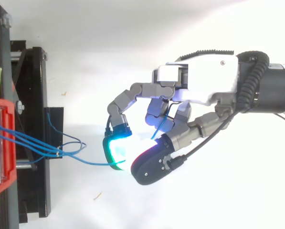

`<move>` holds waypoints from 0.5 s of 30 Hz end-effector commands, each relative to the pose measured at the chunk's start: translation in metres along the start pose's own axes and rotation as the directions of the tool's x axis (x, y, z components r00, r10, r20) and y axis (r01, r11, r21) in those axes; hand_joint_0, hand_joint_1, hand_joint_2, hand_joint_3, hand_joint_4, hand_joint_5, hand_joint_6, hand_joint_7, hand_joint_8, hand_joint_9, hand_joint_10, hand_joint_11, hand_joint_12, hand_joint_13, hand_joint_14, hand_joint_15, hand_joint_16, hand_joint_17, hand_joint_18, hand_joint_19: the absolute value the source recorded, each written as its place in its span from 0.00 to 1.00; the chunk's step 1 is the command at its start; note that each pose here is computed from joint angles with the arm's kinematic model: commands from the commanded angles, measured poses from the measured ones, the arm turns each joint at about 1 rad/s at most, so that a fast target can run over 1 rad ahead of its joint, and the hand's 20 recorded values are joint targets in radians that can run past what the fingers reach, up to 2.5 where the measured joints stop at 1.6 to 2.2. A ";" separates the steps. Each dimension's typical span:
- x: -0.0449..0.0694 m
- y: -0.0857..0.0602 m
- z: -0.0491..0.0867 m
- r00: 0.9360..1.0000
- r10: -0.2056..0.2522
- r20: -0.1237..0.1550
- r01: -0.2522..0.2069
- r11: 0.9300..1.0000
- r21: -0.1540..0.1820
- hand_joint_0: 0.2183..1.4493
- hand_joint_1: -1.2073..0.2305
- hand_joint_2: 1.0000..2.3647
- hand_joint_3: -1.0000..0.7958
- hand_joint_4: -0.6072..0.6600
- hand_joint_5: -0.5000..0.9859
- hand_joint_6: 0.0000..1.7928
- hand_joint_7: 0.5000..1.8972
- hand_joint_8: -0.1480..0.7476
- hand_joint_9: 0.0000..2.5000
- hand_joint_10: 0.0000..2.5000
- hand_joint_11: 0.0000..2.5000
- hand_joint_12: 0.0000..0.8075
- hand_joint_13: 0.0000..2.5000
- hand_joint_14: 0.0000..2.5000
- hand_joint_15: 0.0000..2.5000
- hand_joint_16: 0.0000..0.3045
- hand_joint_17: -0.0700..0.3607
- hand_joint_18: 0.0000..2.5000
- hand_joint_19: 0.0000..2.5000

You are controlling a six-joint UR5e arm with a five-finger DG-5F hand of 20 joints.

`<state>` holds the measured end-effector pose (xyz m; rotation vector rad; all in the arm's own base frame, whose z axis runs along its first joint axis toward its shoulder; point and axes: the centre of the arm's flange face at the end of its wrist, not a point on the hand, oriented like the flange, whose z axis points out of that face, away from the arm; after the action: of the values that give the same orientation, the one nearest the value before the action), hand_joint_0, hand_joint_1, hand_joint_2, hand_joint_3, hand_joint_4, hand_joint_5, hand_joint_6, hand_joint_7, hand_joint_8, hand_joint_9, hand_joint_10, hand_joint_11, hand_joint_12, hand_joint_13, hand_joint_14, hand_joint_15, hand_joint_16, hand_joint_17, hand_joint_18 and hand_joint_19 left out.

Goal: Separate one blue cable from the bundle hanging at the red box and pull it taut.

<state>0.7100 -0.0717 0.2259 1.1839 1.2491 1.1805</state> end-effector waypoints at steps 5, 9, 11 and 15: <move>0.000 -0.001 0.000 1.000 0.000 0.000 0.000 1.000 0.001 0.34 0.33 0.01 0.52 0.40 0.23 0.49 0.48 0.51 0.49 0.78 0.70 0.45 0.48 0.80 0.68 0.16 0.42 0.59 0.50; 0.000 0.000 0.000 1.000 0.000 0.000 0.000 1.000 0.000 0.34 0.33 0.01 0.52 0.40 0.23 0.49 0.48 0.51 0.49 0.78 0.69 0.45 0.48 0.79 0.69 0.16 0.42 0.59 0.50; 0.000 -0.001 0.000 1.000 0.000 0.000 0.000 1.000 0.001 0.34 0.33 0.01 0.51 0.40 0.23 0.49 0.49 0.52 0.49 0.78 0.69 0.46 0.48 0.79 0.68 0.16 0.42 0.59 0.50; 0.000 0.000 0.000 1.000 0.000 0.000 0.000 1.000 0.000 0.34 0.33 0.01 0.52 0.40 0.23 0.49 0.48 0.51 0.49 0.78 0.70 0.46 0.48 0.79 0.68 0.16 0.42 0.59 0.50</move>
<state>0.7101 -0.0717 0.2259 1.1840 1.2490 1.1805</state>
